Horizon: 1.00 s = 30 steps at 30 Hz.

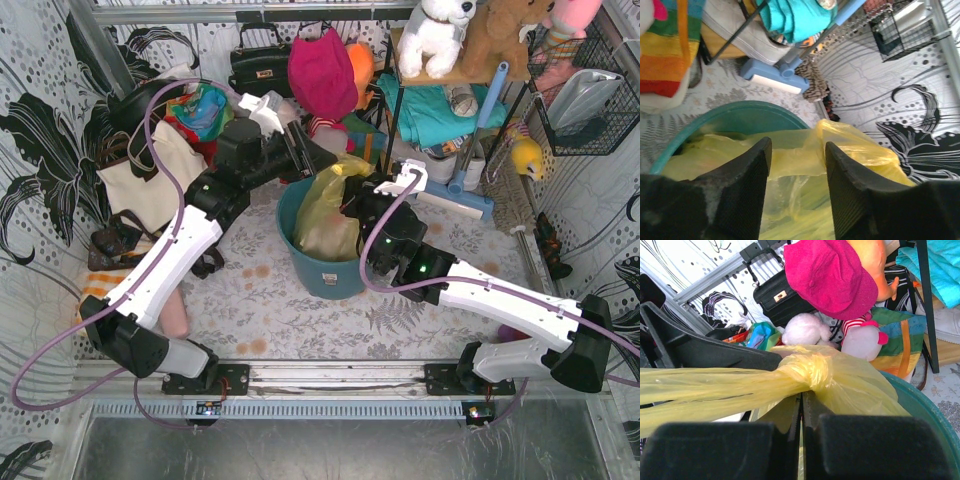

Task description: Tie the trash bag

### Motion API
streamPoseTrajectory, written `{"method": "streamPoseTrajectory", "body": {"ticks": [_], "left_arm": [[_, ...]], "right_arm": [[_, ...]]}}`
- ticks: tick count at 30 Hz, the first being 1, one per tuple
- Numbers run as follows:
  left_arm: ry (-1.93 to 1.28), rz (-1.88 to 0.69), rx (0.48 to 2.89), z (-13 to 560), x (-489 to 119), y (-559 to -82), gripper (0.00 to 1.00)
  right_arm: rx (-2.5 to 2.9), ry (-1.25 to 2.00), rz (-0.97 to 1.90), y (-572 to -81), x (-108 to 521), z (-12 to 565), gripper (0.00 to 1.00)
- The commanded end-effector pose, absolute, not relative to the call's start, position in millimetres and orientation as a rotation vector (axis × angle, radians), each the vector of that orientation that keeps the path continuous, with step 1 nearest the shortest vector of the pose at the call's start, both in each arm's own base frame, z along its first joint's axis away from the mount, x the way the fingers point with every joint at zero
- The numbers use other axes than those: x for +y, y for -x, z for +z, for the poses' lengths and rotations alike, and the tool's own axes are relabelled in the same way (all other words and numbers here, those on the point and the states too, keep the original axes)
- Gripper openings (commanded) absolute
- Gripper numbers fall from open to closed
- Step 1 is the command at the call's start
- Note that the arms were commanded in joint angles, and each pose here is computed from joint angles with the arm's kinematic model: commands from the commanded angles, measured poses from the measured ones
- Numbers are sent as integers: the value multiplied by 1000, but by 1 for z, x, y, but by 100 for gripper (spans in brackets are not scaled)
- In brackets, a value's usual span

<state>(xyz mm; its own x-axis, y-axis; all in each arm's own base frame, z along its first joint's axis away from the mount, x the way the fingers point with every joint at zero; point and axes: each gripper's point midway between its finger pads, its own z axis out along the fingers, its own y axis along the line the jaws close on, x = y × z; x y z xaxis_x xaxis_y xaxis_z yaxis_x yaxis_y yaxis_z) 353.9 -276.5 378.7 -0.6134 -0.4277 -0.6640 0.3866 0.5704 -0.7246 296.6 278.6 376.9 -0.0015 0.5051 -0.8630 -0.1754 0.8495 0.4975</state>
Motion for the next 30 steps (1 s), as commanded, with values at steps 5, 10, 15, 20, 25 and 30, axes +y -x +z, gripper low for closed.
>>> {"method": "streamPoseTrajectory", "body": {"ticks": [5, 10, 15, 20, 25, 30], "left_arm": [[27, -1095, 1801, 406, -266, -356, 12], [7, -1075, 1748, 420, -257, -345, 0], [-31, -1099, 1736, 427, -256, -333, 0], [-75, -1141, 1766, 418, -260, -320, 0], [-108, -1167, 1783, 413, -261, -307, 0], [-146, -1197, 1788, 412, -261, -295, 0]], "right_arm": [[1483, -293, 556, -295, 273, 374, 0], [1489, -283, 538, -296, 274, 369, 0], [1477, -269, 549, -298, 280, 370, 0], [1448, -246, 574, -301, 286, 374, 0], [1397, -213, 605, -307, 293, 382, 0], [1345, -188, 620, -315, 296, 387, 0]]}}
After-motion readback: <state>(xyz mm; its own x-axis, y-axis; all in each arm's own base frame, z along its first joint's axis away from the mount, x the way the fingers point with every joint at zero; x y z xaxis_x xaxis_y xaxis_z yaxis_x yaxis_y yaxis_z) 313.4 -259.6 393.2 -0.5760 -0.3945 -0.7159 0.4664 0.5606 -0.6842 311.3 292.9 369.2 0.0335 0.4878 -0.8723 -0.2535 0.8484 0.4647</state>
